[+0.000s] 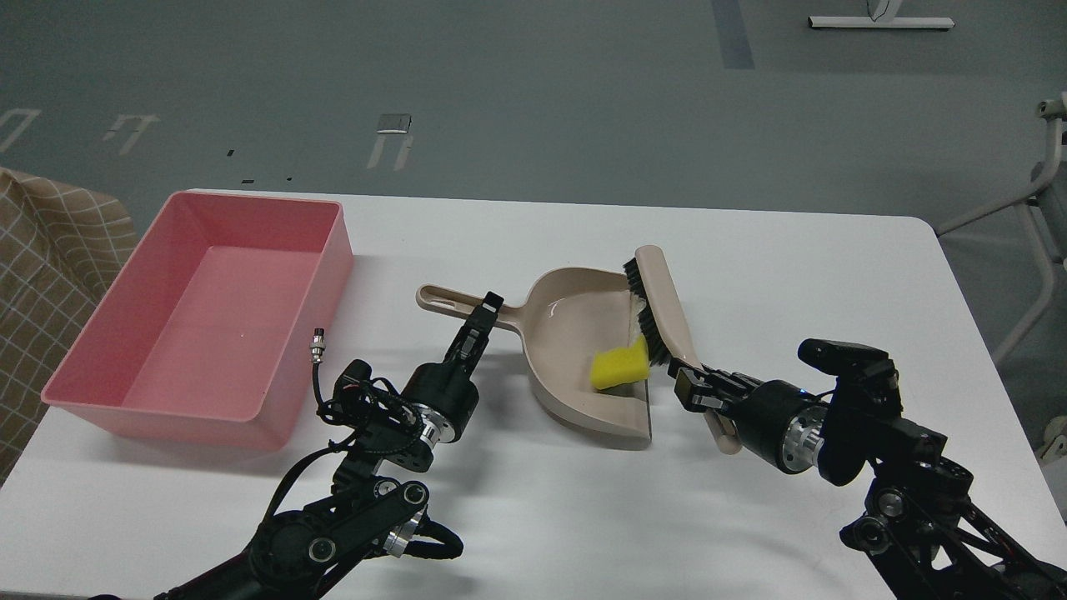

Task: Sweep and dump garbage into bin
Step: 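Sweep the brush across the dustpan, pushing the yellow sponge inward, then pull the brush back away from the dustpan with the right gripper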

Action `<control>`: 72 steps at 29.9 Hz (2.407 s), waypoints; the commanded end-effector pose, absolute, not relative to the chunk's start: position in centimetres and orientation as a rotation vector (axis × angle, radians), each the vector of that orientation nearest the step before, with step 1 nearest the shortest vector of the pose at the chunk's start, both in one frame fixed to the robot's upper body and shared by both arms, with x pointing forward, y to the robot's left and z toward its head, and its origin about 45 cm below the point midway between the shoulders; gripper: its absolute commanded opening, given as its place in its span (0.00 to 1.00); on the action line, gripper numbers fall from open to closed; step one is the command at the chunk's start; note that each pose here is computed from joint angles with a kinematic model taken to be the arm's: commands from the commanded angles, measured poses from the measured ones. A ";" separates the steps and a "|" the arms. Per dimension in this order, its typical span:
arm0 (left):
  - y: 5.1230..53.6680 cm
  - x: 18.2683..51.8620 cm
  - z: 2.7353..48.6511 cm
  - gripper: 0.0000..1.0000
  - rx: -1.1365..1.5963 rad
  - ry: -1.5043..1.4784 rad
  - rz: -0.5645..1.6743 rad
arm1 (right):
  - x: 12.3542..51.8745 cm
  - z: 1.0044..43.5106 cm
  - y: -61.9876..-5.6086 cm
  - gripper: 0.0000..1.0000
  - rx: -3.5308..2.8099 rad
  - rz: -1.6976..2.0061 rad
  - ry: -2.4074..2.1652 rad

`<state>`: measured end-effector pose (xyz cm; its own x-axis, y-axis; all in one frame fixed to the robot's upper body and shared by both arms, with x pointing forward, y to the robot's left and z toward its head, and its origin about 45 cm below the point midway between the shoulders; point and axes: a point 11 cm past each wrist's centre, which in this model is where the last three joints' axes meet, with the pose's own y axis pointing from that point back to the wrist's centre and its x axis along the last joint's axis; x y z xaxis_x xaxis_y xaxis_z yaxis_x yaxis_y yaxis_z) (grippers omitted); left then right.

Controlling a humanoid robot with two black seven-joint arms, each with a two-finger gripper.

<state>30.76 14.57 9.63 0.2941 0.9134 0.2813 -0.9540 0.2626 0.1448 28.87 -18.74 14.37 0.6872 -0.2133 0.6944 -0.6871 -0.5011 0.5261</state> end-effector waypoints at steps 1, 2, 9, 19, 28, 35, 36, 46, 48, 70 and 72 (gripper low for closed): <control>14.6 30.6 9.5 0.25 0.312 -0.149 1.270 | 28.8 14.4 -17.5 0.15 2.074 0.718 -0.698; 14.6 30.6 9.5 0.25 0.313 -0.147 1.270 | 28.9 14.5 -17.7 0.15 2.072 0.717 -0.701; 14.5 30.6 9.5 0.25 0.311 -0.145 1.269 | 29.6 15.4 -17.6 0.15 2.079 0.729 -0.744; 14.4 30.6 9.5 0.25 0.308 -0.145 1.269 | 32.0 19.2 -16.3 0.15 2.116 0.814 -0.842; 14.4 30.6 9.5 0.22 0.308 -0.144 1.269 | 33.8 21.2 -20.1 0.15 2.069 0.806 -0.966; 14.4 30.6 9.5 0.16 0.307 -0.140 1.271 | 33.5 20.9 -22.0 0.15 2.038 0.793 -0.964; 14.4 30.6 9.6 0.16 0.306 -0.140 1.271 | 33.5 20.9 -22.2 0.15 2.037 0.792 -0.967; 14.7 30.8 9.7 0.16 0.303 -0.133 1.280 | 33.3 20.7 -23.3 0.15 2.014 0.784 -0.967; 14.6 30.8 9.8 0.16 0.299 -0.129 1.281 | 32.9 20.3 -24.0 0.15 2.010 0.764 -0.959; 13.2 31.6 11.8 0.16 0.211 -0.048 1.288 | 29.2 17.3 -29.1 0.15 1.933 0.646 -0.866; 13.2 31.7 12.1 0.16 0.202 -0.052 1.286 | 29.2 17.4 -29.3 0.15 1.928 0.645 -0.870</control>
